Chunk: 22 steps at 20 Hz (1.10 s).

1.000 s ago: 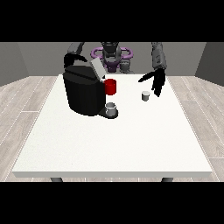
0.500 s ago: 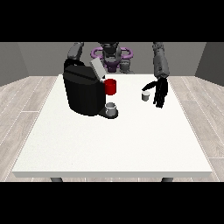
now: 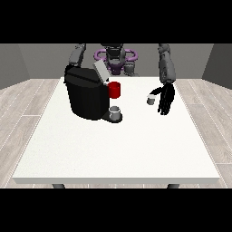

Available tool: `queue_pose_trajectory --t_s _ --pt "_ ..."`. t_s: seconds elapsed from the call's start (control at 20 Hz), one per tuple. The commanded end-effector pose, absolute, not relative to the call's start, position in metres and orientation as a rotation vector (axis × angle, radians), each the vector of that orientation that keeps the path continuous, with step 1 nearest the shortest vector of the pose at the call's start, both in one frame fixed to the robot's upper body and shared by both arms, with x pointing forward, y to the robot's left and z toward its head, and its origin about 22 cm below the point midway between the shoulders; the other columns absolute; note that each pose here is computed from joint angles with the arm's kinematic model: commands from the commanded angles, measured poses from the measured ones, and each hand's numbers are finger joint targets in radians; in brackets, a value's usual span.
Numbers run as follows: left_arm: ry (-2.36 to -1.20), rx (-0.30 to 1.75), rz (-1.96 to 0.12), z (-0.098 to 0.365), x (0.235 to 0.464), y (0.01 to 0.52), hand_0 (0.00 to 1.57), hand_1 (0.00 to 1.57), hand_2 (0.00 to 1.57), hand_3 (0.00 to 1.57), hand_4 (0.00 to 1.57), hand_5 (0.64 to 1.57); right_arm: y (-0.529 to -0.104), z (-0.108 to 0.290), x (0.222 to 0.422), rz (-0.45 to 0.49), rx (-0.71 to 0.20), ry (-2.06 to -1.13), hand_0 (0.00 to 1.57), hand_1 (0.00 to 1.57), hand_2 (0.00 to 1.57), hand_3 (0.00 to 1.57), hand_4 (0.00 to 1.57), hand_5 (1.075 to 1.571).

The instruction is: Insert the coffee pod into the coffee machine and close the lid

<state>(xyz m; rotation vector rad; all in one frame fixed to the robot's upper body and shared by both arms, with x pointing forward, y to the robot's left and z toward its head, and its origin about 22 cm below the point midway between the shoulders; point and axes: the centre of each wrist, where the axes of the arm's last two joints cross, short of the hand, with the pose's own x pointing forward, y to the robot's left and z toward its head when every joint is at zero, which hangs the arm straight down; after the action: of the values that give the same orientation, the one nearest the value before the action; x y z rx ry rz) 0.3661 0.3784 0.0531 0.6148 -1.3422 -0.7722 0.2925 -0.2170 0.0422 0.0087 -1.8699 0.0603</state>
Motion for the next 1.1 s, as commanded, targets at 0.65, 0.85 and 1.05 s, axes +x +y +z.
queue_pose_trajectory --t_s 0.65,0.85,1.05 --pt "-1.306 0.633 -0.886 0.037 0.381 0.351 1.07 1.07 1.14 1.11 0.00 1.571 -0.216 0.006 0.289 0.021 -0.006 -1.788 0.00 0.00 0.00 0.00 0.40 1.571" --pt "-1.296 0.610 -0.945 0.007 0.369 0.330 1.21 1.21 1.22 1.09 0.00 1.571 -0.228 0.001 0.291 0.007 -0.011 -1.758 0.00 0.00 0.00 0.00 0.38 1.571" --pt "-1.329 0.613 -0.969 0.018 0.384 0.311 1.20 1.20 1.21 1.08 0.00 1.571 -0.211 0.018 0.308 0.008 -0.016 -1.832 0.00 0.00 0.00 0.00 0.33 1.571"
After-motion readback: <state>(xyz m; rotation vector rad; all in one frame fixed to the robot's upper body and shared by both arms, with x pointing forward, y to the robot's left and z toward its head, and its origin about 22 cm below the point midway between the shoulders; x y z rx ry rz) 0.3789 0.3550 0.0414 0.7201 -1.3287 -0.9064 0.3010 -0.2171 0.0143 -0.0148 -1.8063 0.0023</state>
